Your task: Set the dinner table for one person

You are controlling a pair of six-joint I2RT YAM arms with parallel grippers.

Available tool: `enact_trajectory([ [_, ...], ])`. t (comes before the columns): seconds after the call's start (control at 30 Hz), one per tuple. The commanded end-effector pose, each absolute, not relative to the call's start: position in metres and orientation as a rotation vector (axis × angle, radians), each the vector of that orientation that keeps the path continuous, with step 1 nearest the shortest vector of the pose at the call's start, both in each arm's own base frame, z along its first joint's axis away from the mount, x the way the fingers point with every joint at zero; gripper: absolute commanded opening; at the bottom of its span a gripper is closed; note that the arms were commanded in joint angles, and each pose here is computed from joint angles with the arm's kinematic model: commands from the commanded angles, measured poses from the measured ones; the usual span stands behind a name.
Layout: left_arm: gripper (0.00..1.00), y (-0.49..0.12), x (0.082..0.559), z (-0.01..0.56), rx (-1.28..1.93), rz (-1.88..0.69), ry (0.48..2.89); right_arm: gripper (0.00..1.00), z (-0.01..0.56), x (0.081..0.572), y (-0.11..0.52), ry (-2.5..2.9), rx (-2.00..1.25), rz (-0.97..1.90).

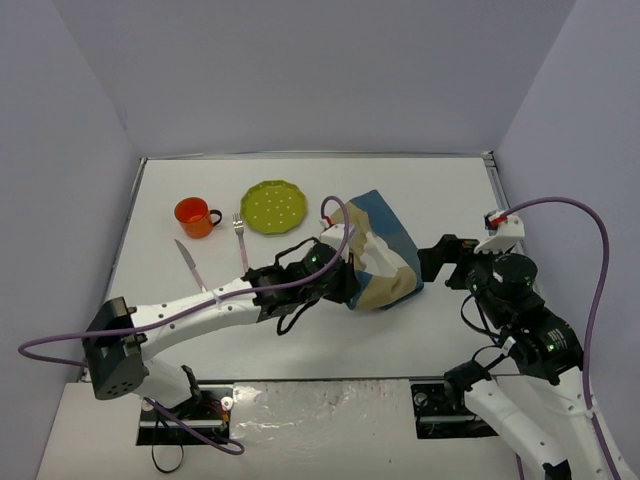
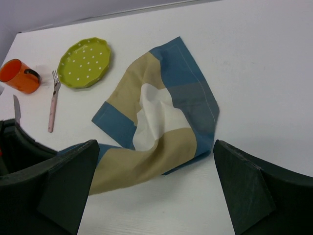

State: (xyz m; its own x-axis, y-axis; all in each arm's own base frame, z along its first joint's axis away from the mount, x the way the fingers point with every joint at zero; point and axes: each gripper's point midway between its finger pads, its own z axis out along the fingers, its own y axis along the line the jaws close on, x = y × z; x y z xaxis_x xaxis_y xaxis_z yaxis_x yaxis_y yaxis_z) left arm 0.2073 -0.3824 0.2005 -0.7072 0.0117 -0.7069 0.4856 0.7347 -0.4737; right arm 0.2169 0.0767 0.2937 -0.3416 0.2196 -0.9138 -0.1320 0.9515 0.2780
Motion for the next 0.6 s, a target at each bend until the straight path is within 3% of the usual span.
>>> enact_trajectory([
  [0.0, 0.06, -0.356, 0.211, 0.219, 0.208, -0.836, 2.177, 1.00, 0.274, 0.238, 0.086, 1.955, 0.100, 0.345],
  [0.1, 0.39, -0.352, 0.198, 0.214, 0.242, -0.849, 2.195, 1.00, 0.252, 0.245, 0.089, 2.027, 0.112, 0.328],
  [0.17, 0.66, -0.346, 0.195, 0.213, 0.260, -0.817, 2.207, 1.00, 0.241, 0.248, 0.091, 2.065, 0.119, 0.319],
  [0.3, 0.96, -0.322, 0.207, 0.224, 0.258, -0.704, 2.185, 1.00, 0.219, 0.253, 0.094, 2.136, 0.139, 0.299],
  [0.57, 0.97, -0.282, 0.281, 0.213, 0.112, -0.588, 2.202, 1.00, 0.168, 0.261, 0.079, 2.262, 0.272, 0.168],
])
